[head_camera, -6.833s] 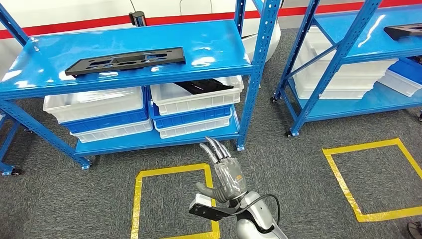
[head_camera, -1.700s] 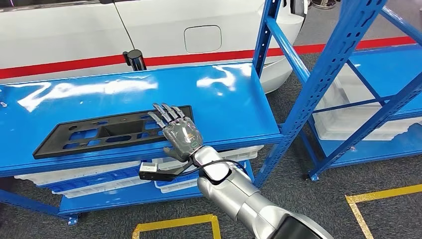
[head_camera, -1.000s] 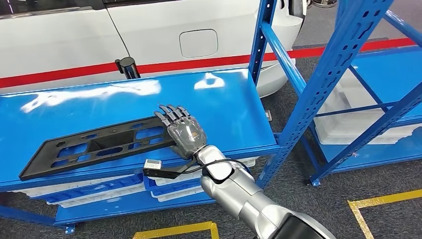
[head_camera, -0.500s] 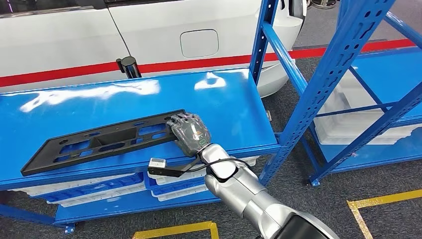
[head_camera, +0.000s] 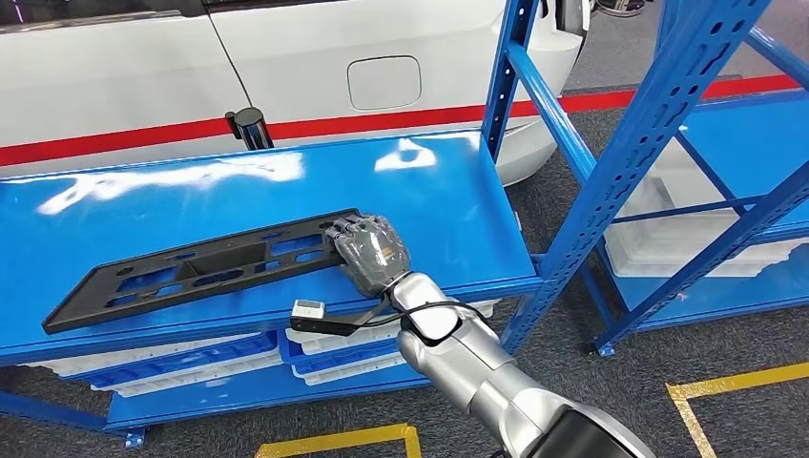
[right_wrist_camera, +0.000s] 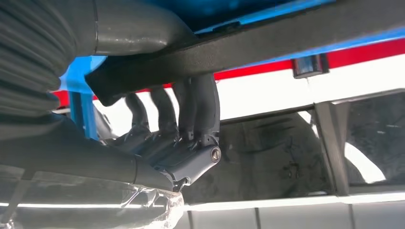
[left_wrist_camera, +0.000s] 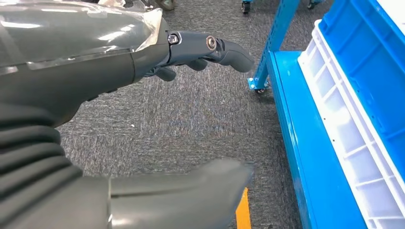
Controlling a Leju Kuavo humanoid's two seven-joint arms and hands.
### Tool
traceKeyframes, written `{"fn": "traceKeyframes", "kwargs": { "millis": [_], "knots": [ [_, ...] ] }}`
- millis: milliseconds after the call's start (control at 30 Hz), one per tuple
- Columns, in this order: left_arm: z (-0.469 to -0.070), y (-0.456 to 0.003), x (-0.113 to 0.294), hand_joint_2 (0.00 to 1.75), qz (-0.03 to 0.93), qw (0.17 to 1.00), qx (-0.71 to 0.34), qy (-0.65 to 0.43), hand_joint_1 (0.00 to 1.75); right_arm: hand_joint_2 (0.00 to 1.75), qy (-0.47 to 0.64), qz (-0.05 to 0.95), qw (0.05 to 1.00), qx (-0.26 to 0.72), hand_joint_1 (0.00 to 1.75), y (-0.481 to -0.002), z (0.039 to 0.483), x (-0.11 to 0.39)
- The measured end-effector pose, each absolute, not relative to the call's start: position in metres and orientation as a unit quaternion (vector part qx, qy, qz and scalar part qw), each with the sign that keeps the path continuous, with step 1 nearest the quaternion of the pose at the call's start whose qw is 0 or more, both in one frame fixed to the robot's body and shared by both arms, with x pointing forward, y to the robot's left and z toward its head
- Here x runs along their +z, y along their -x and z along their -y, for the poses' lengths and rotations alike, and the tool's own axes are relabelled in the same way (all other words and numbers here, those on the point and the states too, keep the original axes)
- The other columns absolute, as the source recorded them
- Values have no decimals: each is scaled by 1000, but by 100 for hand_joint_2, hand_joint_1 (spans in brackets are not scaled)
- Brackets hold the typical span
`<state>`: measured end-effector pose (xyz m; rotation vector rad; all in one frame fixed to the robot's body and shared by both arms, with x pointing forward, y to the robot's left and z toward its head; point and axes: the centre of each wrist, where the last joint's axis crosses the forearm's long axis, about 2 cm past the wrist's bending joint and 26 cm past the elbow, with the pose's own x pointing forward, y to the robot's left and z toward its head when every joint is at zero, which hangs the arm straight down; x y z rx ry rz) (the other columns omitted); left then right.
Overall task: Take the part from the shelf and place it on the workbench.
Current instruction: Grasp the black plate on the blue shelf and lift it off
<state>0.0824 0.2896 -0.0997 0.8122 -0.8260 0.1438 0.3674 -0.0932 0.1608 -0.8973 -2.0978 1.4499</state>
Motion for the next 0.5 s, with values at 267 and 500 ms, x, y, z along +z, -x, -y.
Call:
{"fn": "traceKeyframes", "kwargs": {
  "millis": [267,500],
  "knots": [
    [-289,-85,-99,175,390,834,72,-384,0,175,325,759,217,521,175,-369,96,161],
    [-289,-85,-99,175,390,834,72,-385,0,175,327,759,215,520,175,-370,99,161]
  ]
}}
